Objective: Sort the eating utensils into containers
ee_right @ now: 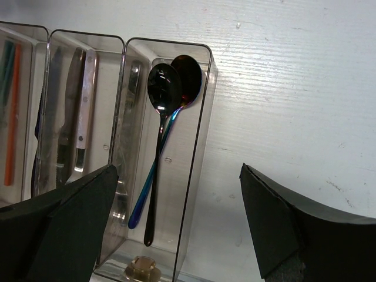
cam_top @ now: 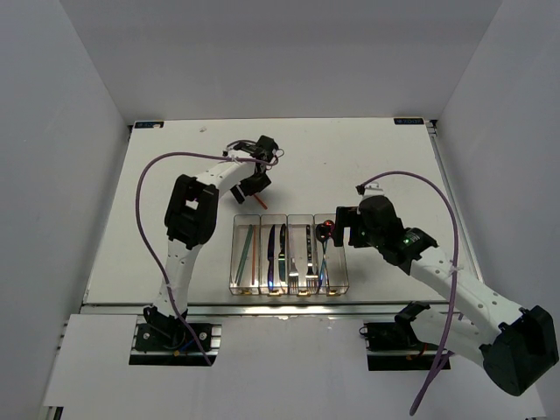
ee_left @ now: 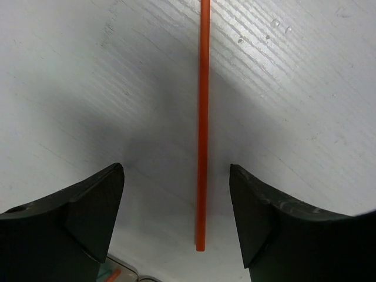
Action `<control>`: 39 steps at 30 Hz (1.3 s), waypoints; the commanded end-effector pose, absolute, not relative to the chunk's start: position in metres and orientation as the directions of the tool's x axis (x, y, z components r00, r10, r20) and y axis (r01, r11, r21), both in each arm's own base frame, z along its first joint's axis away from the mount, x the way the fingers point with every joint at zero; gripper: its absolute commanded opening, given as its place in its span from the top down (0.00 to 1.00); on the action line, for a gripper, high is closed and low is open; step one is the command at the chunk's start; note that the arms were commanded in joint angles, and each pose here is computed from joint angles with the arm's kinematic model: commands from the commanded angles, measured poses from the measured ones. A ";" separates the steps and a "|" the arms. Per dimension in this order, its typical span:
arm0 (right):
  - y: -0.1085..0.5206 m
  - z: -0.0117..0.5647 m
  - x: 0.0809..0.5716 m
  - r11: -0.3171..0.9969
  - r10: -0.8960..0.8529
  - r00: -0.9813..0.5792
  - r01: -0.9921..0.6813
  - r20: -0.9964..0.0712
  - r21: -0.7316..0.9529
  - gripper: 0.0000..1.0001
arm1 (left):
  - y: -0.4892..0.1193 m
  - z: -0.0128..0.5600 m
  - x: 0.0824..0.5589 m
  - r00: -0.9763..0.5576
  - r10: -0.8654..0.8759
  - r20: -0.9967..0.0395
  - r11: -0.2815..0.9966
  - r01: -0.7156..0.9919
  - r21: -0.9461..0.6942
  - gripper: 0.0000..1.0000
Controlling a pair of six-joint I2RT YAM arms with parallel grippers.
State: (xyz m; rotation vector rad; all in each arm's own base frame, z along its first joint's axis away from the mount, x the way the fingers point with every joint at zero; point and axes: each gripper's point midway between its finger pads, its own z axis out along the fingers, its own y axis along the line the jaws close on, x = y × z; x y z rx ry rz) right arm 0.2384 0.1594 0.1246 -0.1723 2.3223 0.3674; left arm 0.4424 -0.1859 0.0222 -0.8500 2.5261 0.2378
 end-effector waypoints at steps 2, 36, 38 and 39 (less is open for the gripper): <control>0.161 0.140 0.242 0.937 0.002 -0.656 -0.263 -0.755 0.231 0.11 | -0.195 0.041 0.449 -0.668 -0.573 -0.475 0.778 -0.626 -0.057 0.23; 0.159 0.160 0.242 0.927 0.040 -0.613 -0.272 -0.789 0.258 0.11 | -0.167 0.222 0.454 -0.643 -0.306 -0.702 0.948 -0.139 -0.287 1.00; 0.160 0.168 0.244 0.925 0.048 -0.605 -0.274 -0.795 0.264 0.11 | -0.177 0.205 0.421 -0.711 -0.232 -0.664 0.960 -0.058 -0.274 1.00; 0.159 0.168 0.243 0.926 0.045 -0.610 -0.272 -0.791 0.262 0.11 | -0.192 0.217 0.398 -0.709 -0.198 -0.677 0.953 0.022 -0.302 1.00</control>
